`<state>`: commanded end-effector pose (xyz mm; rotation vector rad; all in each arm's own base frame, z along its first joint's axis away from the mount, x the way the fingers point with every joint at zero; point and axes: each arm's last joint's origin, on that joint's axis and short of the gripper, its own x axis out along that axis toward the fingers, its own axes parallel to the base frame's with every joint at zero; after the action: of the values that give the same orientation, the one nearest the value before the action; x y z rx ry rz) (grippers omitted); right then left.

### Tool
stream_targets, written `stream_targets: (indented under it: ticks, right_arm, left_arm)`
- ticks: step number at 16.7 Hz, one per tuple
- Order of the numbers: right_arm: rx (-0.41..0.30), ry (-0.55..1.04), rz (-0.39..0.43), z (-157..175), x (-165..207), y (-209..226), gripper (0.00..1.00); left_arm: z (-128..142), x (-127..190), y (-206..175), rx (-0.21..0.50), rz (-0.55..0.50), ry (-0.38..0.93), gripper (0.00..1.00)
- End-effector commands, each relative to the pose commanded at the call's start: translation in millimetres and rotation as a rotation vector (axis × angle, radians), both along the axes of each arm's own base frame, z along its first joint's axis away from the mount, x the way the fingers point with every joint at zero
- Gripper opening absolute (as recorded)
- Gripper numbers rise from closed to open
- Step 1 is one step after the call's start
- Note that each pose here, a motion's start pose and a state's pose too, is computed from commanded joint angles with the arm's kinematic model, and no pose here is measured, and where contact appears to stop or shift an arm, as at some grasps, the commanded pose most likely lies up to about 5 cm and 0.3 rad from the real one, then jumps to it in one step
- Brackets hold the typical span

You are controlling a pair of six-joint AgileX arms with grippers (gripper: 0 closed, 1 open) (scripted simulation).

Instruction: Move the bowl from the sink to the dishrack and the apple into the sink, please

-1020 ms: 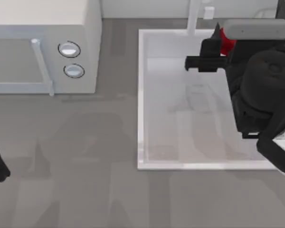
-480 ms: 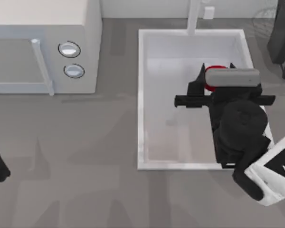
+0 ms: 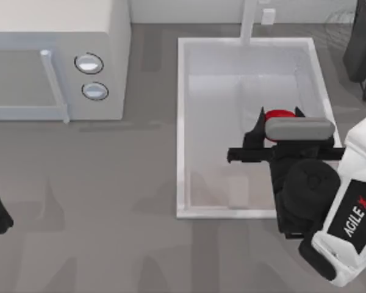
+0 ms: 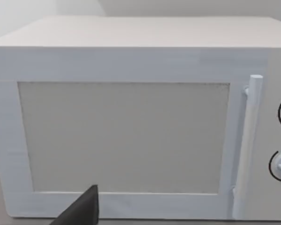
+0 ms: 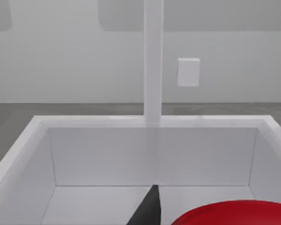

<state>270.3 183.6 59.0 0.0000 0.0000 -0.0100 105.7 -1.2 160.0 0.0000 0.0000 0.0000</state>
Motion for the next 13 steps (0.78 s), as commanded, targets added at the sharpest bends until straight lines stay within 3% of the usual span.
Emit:
stream_targets:
  ticks: [2,13]
  right_arm:
    - [0.0,0.0,0.0,0.0,0.0,0.0,0.0]
    - [0.0,0.0,0.0,0.0,0.0,0.0,0.83]
  left_arm:
    - [0.0,0.0,0.0,0.0,0.0,0.0,1.0]
    - [0.0,0.0,0.0,0.0,0.0,0.0,1.0]
